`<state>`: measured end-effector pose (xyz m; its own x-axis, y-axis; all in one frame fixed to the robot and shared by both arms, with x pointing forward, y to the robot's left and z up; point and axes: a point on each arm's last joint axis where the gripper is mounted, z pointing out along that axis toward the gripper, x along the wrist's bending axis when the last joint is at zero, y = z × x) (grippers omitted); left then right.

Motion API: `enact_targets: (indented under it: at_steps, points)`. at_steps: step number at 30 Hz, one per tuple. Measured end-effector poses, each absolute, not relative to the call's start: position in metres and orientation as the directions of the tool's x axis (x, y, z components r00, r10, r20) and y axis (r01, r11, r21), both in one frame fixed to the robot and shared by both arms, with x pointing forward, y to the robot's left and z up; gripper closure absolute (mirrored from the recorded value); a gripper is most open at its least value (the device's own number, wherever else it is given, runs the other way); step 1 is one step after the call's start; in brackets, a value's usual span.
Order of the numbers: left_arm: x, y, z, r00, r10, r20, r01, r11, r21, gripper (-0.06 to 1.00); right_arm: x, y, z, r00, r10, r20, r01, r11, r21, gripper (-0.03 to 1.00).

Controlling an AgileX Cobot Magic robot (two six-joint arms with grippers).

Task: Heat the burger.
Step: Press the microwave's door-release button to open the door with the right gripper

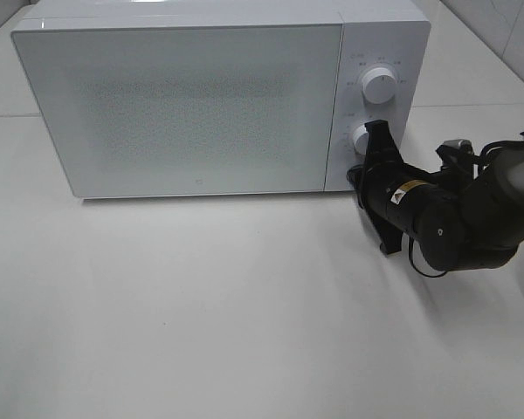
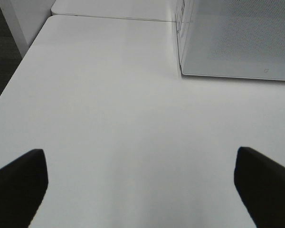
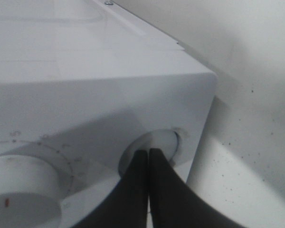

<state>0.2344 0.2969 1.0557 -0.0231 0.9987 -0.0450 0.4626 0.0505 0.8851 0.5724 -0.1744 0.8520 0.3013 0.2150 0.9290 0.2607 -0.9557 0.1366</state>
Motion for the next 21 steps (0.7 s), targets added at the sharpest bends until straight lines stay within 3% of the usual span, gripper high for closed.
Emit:
enact_targets:
  at_steps: [21]
  points:
    - [0.2344, 0.2969, 1.0557, -0.023, 0.999, -0.045, 0.463, 0.051, 0.885, -0.05, 0.5753, -0.1749, 0.8531, 0.284, 0.203, 0.937, 0.244, -0.961, 0.134, 0.94]
